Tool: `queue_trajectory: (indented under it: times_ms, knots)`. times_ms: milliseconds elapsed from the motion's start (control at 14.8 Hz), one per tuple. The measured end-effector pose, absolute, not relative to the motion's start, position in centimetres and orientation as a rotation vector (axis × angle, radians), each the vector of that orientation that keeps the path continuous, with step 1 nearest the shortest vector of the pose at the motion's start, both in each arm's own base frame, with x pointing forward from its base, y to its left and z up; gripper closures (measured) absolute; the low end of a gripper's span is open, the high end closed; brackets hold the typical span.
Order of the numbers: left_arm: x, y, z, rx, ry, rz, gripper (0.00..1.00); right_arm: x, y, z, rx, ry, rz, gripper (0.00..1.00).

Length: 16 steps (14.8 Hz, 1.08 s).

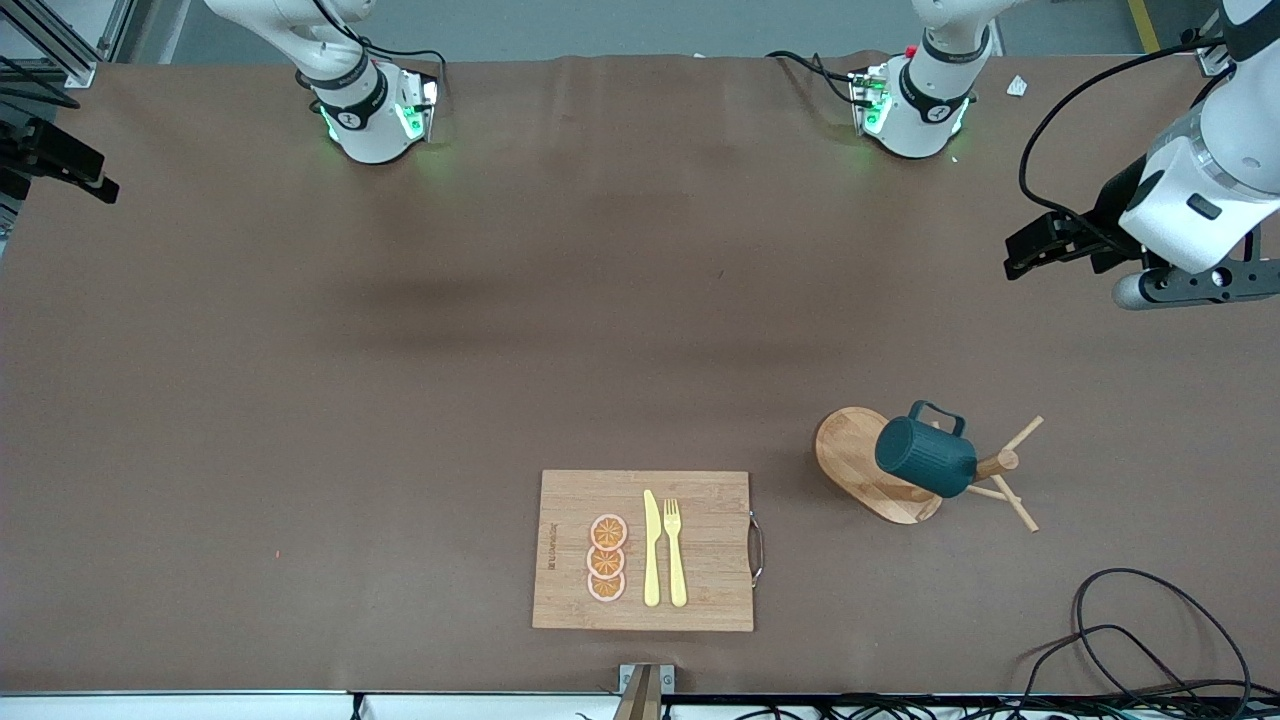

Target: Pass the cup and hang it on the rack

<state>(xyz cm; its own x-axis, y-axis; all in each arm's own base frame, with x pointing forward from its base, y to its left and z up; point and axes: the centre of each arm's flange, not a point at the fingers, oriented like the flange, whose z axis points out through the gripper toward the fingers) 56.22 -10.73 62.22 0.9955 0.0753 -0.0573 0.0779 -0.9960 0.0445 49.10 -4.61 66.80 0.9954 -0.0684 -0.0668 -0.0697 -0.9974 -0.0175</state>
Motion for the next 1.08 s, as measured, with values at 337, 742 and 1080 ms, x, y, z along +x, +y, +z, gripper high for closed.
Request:
queue_trajectory:
  times_ms: [337, 742, 1080]
  knots:
    - [57.1, -10.3, 61.7, 3.123, 0.107, -0.012, 0.00, 49.1, -4.6, 66.8, -3.118, 0.108, 0.104, 0.00]
    - [57.5, -9.6, 61.4, 3.140, 0.126, -0.005, 0.00, 49.1, -4.6, 66.8, -3.118, 0.108, 0.104, 0.00]
    - [57.8, -9.1, 61.6, 3.160, 0.133, 0.013, 0.00, 49.1, -4.6, 66.8, -3.118, 0.109, 0.103, 0.00]
